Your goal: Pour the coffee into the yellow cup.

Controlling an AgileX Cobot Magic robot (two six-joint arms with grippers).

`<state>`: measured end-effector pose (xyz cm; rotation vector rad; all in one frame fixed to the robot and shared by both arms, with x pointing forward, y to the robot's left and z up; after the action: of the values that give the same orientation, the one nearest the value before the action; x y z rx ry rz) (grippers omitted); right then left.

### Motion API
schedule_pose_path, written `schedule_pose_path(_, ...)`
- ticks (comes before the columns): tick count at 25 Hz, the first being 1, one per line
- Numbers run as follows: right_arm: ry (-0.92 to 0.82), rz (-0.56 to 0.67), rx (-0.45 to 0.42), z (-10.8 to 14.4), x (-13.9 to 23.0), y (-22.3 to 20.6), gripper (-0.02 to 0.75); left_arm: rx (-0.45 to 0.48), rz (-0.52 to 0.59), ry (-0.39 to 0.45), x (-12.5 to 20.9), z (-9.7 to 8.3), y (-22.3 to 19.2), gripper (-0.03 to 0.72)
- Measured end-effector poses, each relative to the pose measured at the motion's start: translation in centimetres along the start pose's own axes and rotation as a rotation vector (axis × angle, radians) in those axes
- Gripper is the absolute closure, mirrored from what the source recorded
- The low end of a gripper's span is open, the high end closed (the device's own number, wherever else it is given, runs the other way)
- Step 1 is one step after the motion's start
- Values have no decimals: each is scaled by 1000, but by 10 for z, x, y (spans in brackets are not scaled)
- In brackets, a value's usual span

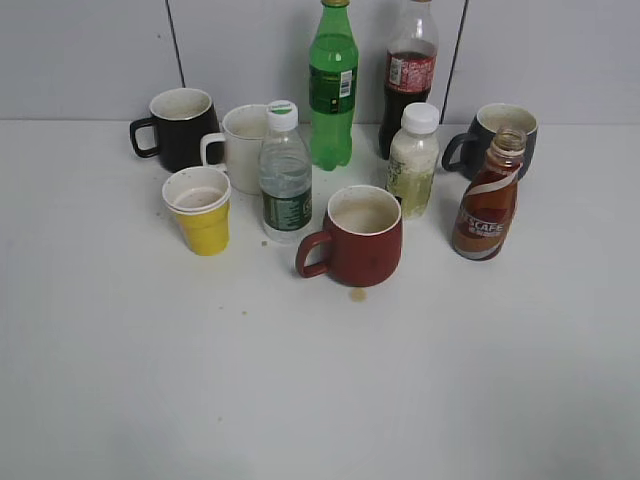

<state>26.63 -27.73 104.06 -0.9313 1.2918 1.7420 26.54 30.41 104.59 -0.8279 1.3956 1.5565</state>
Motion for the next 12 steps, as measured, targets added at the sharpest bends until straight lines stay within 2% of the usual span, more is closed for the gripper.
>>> schedule_pose_path(12, -1, 0, 0, 0, 0, 0, 150, 0, 0, 0, 0, 0, 0, 448)
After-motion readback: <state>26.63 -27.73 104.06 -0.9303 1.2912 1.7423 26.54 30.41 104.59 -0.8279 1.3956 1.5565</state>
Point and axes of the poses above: a point on each arm's last joint axis where the gripper is mounted, y pointing back along that axis away from the gripper, z along the wrist's bending axis when the last joint is at zero, x = y × z, the point moved 4 cm from there along -y, pointing out along that axis toward the gripper, and after that the axes turned 13 degrees about -y, right-handed, at the moved point
